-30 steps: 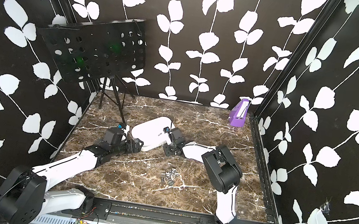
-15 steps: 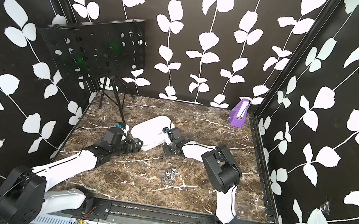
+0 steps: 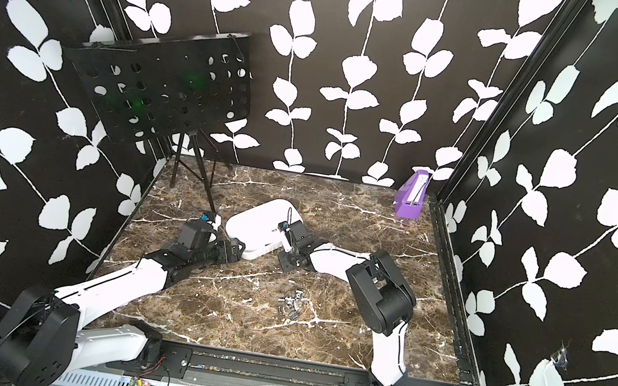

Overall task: Put the socket on the desktop into the storage box
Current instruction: Pick up the socket head from the center of the board.

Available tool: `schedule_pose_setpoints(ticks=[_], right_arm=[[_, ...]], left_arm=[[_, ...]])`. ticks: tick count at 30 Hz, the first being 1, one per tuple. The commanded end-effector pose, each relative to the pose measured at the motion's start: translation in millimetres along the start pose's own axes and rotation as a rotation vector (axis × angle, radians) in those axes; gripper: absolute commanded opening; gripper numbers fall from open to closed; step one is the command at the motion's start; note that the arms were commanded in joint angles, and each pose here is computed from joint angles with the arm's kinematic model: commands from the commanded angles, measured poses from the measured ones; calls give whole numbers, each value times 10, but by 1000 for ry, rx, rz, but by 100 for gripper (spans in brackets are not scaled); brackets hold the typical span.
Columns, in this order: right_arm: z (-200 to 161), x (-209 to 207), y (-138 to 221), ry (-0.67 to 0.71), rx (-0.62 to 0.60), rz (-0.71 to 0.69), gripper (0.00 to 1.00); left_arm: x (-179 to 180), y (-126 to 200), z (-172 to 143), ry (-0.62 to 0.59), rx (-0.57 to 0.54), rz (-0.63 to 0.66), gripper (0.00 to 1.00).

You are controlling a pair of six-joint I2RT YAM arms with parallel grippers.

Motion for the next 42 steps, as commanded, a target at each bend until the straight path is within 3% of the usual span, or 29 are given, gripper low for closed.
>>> schedule_pose_setpoints(ticks=[1,13,36,39,42], right_arm=[[-343,-101,12,-43,160,-83,11],[-286,-86,-98,-56,147,-73,30],[-207,-59,-257,-60,145,-66,34],[-214,-25,-279,-51,152,-66,32],[-213,-4,-295,-40,158,-78,25]], left_arm=[[-16,53,44,-15,-20,7,99],[-17,63,47,-13,-23,5,99],[-18,66,47,-11,-26,3,99],[-18,66,47,-12,-26,3,99],[-17,67,44,-12,-24,4,99]])
Point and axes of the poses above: each gripper's point midway between its finger pads, its own y axis back along the fingers, its own x axis along the line the jaws close on, z = x × y, the point moved 9 cm from there along y, back along the fingers, and after that the axes turned 10 degrees about -y, right-handed, at the moved point
